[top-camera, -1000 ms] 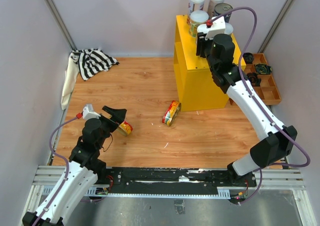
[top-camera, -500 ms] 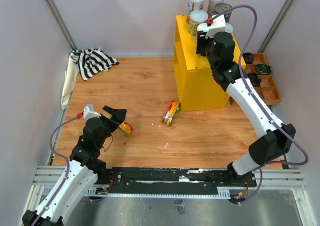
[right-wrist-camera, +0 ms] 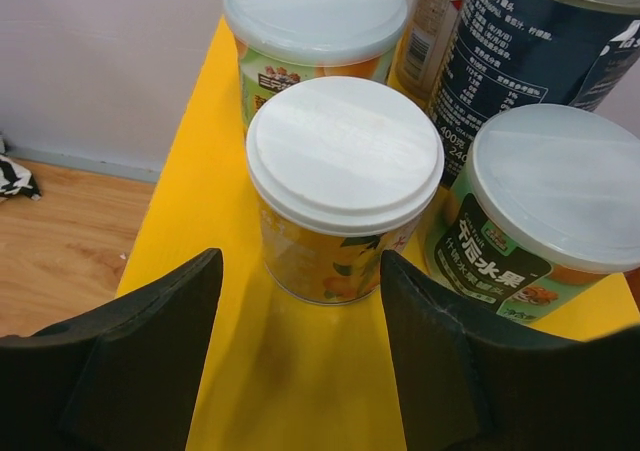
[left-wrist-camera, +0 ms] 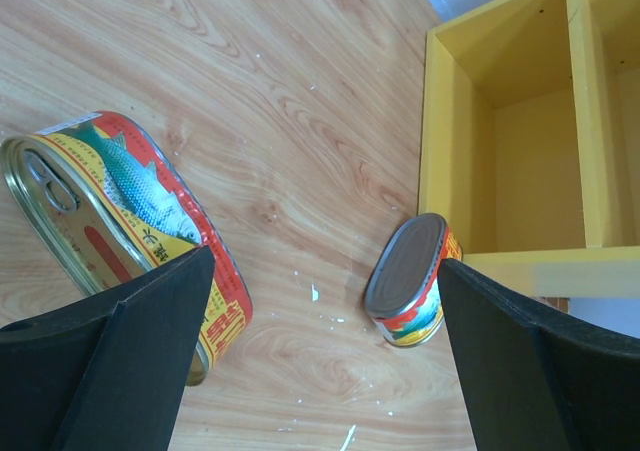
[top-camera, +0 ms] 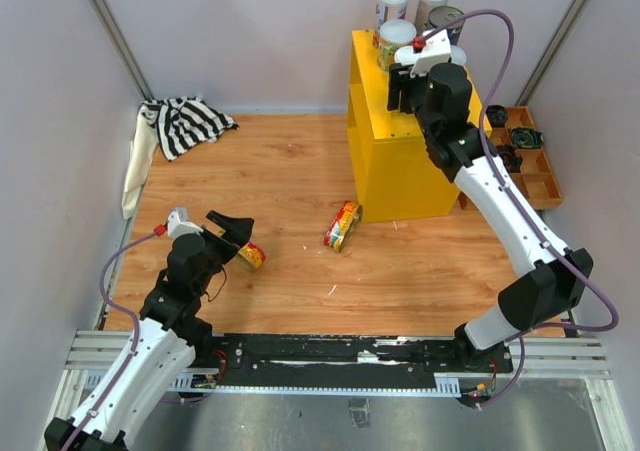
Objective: Place and organize the canned foods onto the counter
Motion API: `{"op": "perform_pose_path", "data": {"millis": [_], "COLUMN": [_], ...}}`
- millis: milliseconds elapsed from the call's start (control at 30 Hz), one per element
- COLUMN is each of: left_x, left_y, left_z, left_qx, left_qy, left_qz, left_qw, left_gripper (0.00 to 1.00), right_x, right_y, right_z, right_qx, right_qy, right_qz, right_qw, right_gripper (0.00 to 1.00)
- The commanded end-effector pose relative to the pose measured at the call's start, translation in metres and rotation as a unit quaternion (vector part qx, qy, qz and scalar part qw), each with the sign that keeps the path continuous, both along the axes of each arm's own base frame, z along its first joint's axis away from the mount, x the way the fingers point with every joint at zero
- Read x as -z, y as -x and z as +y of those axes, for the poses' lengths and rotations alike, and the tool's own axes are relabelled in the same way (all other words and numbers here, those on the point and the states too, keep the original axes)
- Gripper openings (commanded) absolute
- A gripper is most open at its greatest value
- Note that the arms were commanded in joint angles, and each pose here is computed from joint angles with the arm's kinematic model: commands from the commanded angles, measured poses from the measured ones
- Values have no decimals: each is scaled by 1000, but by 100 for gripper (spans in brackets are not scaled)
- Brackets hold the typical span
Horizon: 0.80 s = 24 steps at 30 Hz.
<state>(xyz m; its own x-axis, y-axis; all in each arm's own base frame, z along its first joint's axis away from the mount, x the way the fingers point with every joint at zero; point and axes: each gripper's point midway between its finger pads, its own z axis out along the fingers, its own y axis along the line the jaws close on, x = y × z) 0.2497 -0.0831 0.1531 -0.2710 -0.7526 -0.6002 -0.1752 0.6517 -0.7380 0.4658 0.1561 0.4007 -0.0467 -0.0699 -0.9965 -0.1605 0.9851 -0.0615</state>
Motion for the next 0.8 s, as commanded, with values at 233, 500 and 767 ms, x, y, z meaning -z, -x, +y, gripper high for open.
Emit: {"op": "perform_pose_path", "data": {"millis": [233, 500, 767], "left_x": [-20, -23, -23], "left_y": [-6, -1, 3], "left_z": [1, 1, 4], "left_qx": [-3, -4, -7], "left_qy": [4, 15, 13], "left_qz": [-27, -30, -28], "left_qw": [1000, 999, 1000], "left_gripper": [98, 98, 98], "right_x": [-32, -44, -34], "right_y": [49, 73, 65], "right_z": [-19, -46, -80], "right_qx": [-12, 34, 91], "right_qy": [-25, -33, -39], "right_qz": [-19, -28, -10], "right_qw": [999, 999, 995], "right_gripper": [63, 53, 48]}}
